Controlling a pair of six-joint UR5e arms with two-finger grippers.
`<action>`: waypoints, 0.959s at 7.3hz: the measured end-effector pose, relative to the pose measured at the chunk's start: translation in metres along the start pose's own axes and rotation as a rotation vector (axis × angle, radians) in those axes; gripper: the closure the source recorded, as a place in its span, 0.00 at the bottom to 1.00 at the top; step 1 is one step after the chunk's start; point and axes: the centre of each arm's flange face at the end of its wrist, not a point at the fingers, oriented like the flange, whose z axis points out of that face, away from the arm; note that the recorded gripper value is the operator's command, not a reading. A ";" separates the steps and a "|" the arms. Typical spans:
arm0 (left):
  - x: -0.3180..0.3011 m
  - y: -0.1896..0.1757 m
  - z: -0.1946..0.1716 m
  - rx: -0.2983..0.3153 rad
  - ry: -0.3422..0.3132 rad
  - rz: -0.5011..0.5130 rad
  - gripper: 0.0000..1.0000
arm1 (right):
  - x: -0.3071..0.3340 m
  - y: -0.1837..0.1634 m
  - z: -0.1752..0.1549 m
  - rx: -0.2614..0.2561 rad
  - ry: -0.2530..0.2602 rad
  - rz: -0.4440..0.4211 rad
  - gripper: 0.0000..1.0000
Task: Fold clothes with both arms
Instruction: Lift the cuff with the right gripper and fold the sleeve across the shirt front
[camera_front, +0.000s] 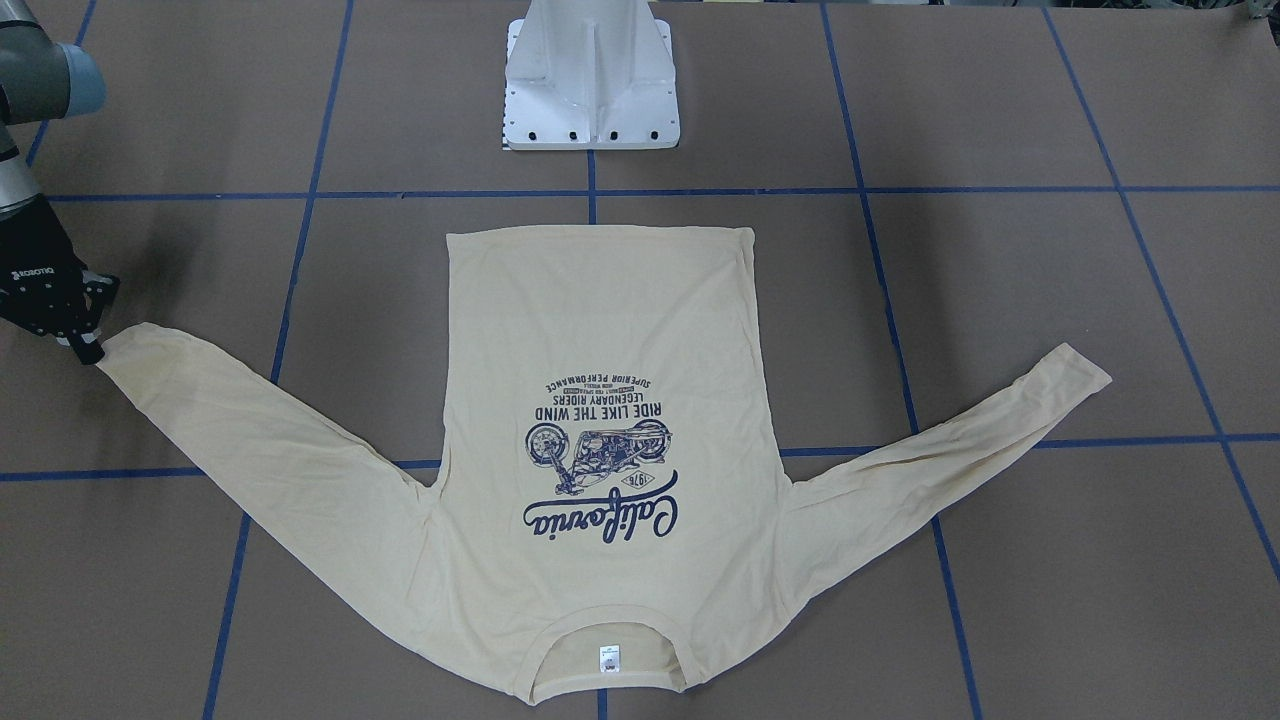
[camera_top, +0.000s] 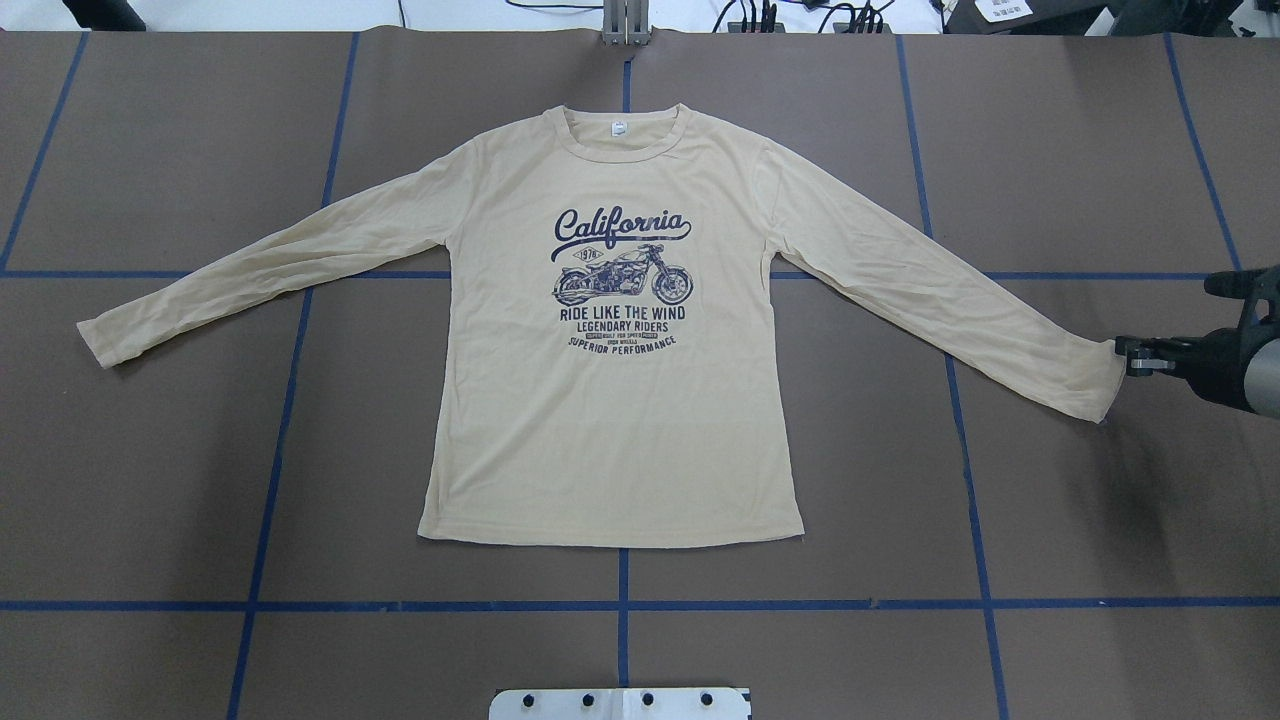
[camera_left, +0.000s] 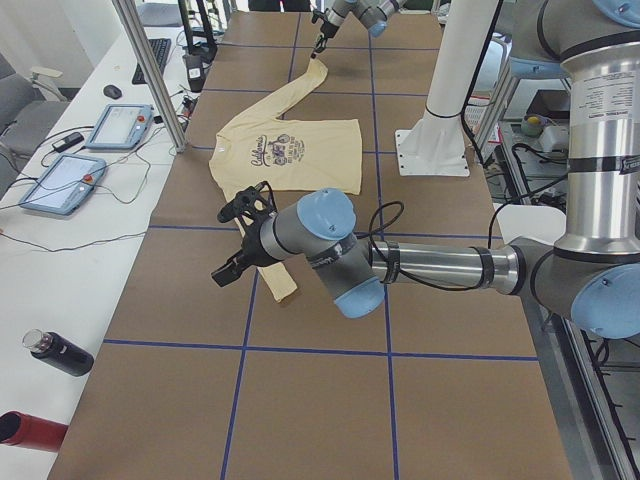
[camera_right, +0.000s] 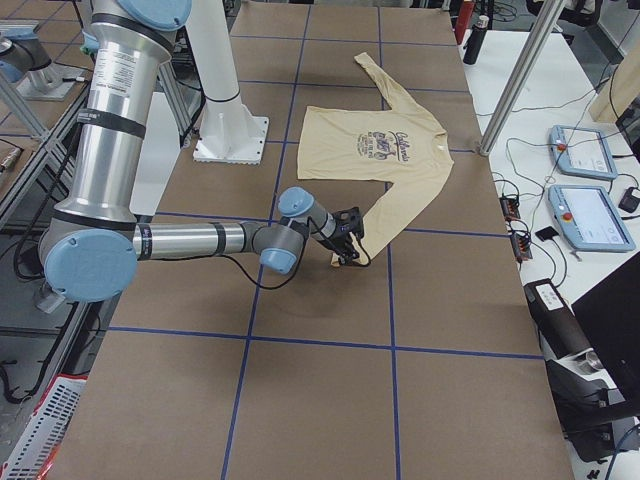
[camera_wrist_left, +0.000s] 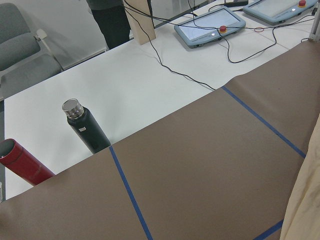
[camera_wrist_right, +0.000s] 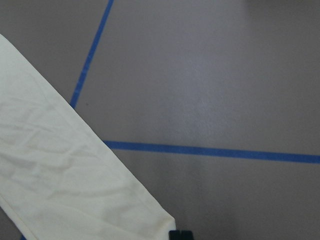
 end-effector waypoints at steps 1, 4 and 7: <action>0.000 0.000 0.000 0.000 0.000 0.000 0.00 | -0.033 -0.030 -0.011 0.007 -0.002 0.018 1.00; 0.001 0.000 -0.001 0.001 0.000 0.000 0.00 | -0.159 -0.131 -0.021 0.091 0.000 0.088 1.00; 0.001 0.000 -0.001 0.000 0.000 -0.001 0.00 | -0.334 -0.219 -0.028 0.138 0.064 0.195 1.00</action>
